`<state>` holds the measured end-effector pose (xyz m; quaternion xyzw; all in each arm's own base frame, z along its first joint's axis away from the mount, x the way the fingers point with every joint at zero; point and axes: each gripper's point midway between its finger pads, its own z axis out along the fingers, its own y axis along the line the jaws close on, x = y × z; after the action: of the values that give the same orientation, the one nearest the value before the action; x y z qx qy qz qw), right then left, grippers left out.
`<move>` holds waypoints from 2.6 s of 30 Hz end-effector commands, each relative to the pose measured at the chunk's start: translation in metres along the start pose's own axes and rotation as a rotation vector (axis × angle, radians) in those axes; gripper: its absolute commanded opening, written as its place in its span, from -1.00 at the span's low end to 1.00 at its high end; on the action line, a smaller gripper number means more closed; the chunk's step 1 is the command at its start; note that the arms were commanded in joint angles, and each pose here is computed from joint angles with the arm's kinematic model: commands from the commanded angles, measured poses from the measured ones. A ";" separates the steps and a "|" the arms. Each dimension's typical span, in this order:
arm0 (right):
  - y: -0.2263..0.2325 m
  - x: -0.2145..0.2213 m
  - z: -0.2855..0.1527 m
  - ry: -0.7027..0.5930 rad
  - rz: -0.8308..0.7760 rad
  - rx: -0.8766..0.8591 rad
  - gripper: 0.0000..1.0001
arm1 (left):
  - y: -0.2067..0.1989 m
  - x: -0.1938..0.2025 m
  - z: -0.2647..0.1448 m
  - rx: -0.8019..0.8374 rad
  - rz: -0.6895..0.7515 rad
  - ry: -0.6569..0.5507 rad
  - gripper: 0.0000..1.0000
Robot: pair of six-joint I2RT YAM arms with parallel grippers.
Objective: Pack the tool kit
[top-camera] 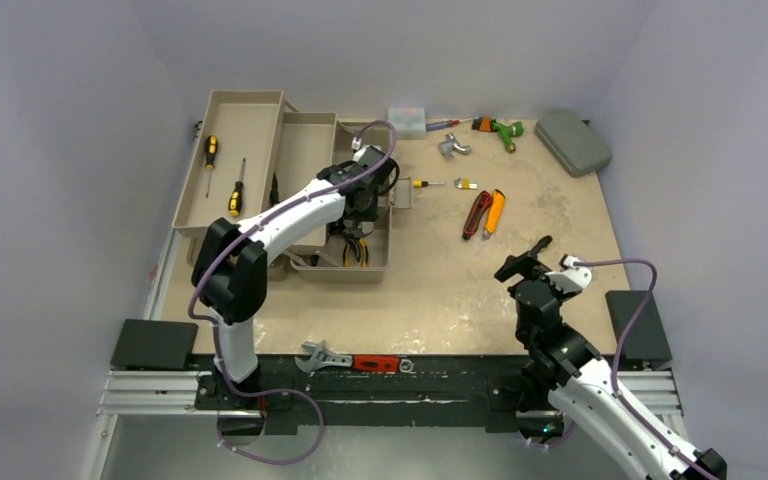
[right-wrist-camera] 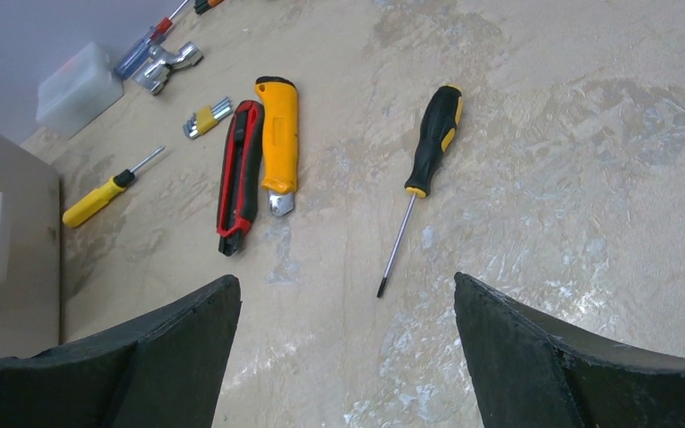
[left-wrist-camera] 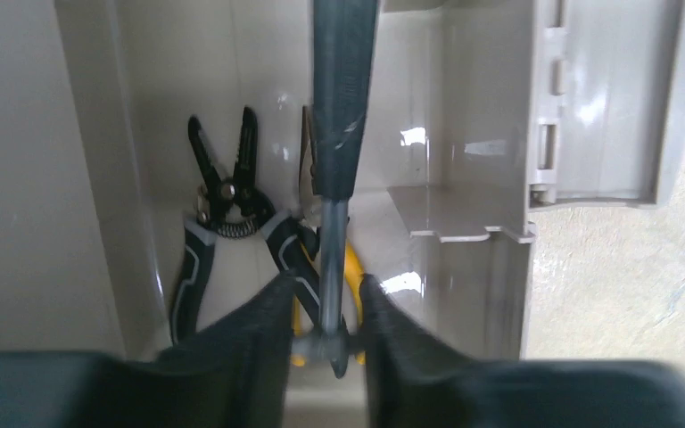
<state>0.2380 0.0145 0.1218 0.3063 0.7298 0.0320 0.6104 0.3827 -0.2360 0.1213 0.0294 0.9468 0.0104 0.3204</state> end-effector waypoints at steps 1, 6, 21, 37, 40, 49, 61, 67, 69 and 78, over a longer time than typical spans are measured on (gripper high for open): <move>0.009 -0.010 0.001 -0.029 0.029 -0.020 0.76 | 0.011 -0.027 -0.017 -0.033 -0.037 -0.085 -0.11; 0.024 -0.012 0.002 0.001 -0.019 -0.058 0.75 | 0.007 -0.033 -0.047 0.063 -0.015 -0.123 0.15; 0.140 -0.002 0.065 0.392 -0.270 -0.144 0.54 | 0.000 0.021 -0.180 0.409 0.209 -0.274 0.67; 0.144 0.037 0.144 0.498 -0.280 0.108 0.43 | 0.078 0.071 -0.237 0.370 0.318 -0.265 0.94; 0.137 0.047 0.155 0.528 -0.272 0.145 0.42 | 0.085 0.079 -0.234 0.362 0.382 -0.277 0.94; 0.117 0.088 0.177 0.623 -0.276 0.192 0.38 | 0.094 0.088 -0.222 0.374 0.351 -0.421 0.90; 0.086 0.104 0.182 0.670 -0.209 0.252 -0.50 | 0.107 0.086 -0.219 0.328 0.315 -0.466 0.88; 0.111 0.099 0.158 0.763 -0.251 0.053 -1.00 | 0.122 0.080 -0.224 0.308 0.247 -0.518 0.88; 0.126 0.096 0.145 0.769 -0.220 -0.031 -1.00 | 0.119 0.080 -0.225 0.327 0.251 -0.523 0.88; 0.228 0.051 0.070 0.711 -0.253 -0.504 -1.00 | 0.118 0.082 -0.221 0.313 0.243 -0.477 0.86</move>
<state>0.3871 0.1455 0.0827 0.1183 0.9318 0.1541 0.3068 0.1856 -0.1119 0.2419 0.2040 0.8291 -0.1001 0.5109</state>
